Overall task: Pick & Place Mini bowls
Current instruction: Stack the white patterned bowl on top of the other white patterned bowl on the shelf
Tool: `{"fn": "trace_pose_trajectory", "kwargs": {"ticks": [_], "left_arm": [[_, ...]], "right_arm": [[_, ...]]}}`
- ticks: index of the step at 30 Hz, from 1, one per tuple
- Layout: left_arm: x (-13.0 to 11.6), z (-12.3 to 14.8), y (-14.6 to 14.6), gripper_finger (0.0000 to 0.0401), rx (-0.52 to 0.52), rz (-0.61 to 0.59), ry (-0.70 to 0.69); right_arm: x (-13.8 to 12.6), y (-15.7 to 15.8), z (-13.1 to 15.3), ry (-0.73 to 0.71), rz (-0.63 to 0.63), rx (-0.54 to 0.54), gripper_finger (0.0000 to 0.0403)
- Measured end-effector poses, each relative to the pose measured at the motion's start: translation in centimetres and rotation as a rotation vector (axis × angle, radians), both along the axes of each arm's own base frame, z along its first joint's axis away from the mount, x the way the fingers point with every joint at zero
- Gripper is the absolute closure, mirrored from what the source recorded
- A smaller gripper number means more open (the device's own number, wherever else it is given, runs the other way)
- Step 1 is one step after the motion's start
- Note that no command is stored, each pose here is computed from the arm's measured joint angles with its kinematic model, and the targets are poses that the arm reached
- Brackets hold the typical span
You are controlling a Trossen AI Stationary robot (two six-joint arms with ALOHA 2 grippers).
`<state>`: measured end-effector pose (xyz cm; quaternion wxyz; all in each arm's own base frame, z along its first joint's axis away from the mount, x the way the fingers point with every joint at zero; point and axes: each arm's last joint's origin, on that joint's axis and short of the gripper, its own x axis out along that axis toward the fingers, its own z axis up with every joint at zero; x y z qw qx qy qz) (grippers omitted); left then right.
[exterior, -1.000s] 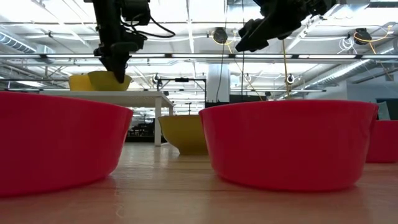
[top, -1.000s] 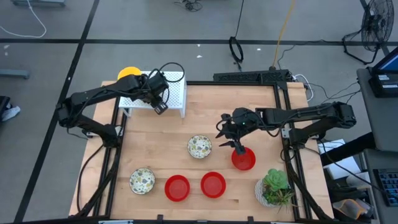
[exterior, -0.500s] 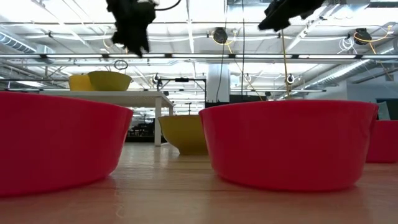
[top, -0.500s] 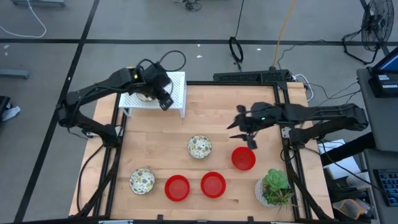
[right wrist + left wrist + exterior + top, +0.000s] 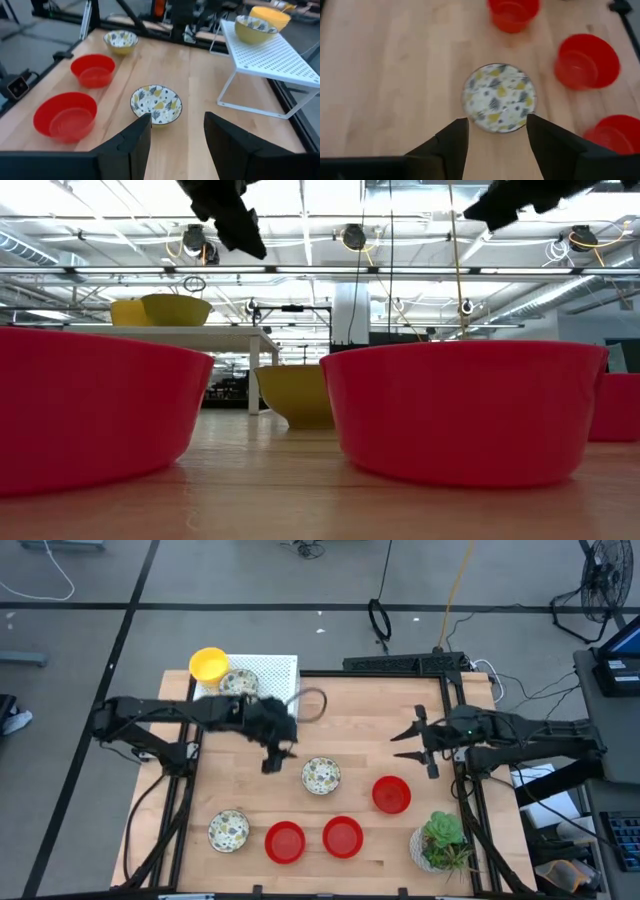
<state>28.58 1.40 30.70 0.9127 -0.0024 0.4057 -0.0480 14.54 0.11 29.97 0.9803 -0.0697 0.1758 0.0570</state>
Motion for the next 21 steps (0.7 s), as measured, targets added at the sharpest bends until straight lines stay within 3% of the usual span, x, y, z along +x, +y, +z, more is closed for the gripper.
{"fn": "trace_pose_trajectory", "kwargs": {"ticks": [3, 14, 21], "left_arm": [[0.4, -1.5, -1.4, 0.0195, 0.023, -0.061, -0.019], [0.2, -7.2, -3.2, 0.0194, 0.056, -0.096, -0.059], [1.6, -10.9, -3.9, 0.0194, 0.072, -0.120, -0.005]], "right_arm": [[-0.9, 0.0, -1.4, -0.058, -0.011, 0.035, 0.0234], [-2.9, 0.0, -6.3, -0.231, -0.044, 0.171, 0.0234], [-2.9, 0.0, -8.8, -0.315, -0.038, 0.181, 0.0234]]}}
